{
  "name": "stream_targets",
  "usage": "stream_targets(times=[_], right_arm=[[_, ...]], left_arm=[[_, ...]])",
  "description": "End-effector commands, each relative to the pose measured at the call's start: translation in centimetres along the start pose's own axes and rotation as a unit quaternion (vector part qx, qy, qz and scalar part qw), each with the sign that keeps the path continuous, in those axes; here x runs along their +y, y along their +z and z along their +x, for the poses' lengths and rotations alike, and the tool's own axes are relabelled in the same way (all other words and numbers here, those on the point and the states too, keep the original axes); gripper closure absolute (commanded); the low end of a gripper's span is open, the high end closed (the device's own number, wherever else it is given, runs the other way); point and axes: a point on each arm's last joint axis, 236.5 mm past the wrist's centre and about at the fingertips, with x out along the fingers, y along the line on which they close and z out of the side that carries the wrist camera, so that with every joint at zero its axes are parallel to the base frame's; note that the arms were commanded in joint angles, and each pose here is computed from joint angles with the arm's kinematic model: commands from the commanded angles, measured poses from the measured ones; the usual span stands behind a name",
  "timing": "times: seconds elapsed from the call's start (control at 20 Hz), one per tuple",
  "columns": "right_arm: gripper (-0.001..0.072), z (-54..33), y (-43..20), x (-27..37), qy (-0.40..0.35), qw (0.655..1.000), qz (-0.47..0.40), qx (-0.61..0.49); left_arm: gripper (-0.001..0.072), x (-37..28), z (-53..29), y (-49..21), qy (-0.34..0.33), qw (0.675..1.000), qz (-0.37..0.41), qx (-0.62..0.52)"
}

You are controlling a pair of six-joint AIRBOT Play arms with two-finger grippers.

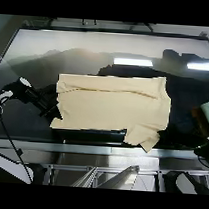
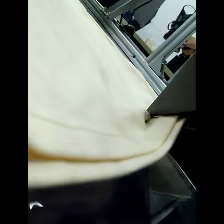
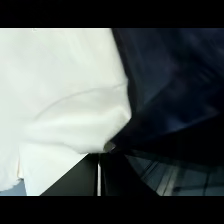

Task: Fold the shirts.

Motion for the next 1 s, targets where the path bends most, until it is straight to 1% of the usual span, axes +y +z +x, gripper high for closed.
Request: stream_targets(times=[0.0,0.15,0.2,0.3,0.45,0.55,0.7,0.8,0.95], right_arm=[[0.069,-2.0,-0.2,4.5,0.057,0.997,-0.039,0.023],[0.0691,-5.6,-0.5,9.4,0.107,0.986,-0.128,0.028],[0.0691,-6.3,-0.3,10.0,0.112,0.984,-0.139,0.023],[0.0691,-6.8,0.1,10.1,0.112,0.984,-0.14,0.01],[0.0691,-7.4,-0.1,9.9,0.117,0.983,-0.142,0.012],[0.0691,-8.0,0.7,8.9,0.113,0.986,-0.123,0.0],[0.0691,-9.1,2.1,8.5,0.125,0.985,-0.113,-0.028],[0.0691,-9.4,3.3,10.8,0.171,0.975,-0.133,-0.057],[0.0691,-8.6,6.0,15.3,0.251,0.952,-0.144,-0.103]], left_arm=[[0.0678,-0.4,-2.8,-0.6,-0.025,1.0,0.007,-0.011],[0.0678,-5.0,-8.1,-0.1,-0.131,0.984,0.076,-0.096],[0.0678,-6.0,-9.5,-0.2,-0.158,0.976,0.09,-0.121],[0.0678,-6.5,-10.8,-1.3,-0.185,0.969,0.091,-0.133],[0.0677,-5.7,-10.4,-3.1,-0.206,0.968,0.075,-0.125],[0.0678,-4.8,-10.3,-3.6,-0.218,0.965,0.054,-0.136],[0.0678,-3.8,-10.9,-4.2,-0.231,0.961,0.036,-0.15],[0.0679,-3.3,-11.1,-3.7,-0.227,0.96,0.025,-0.162],[0.0679,-3.5,-11.0,-2.2,-0.209,0.962,0.033,-0.173]])
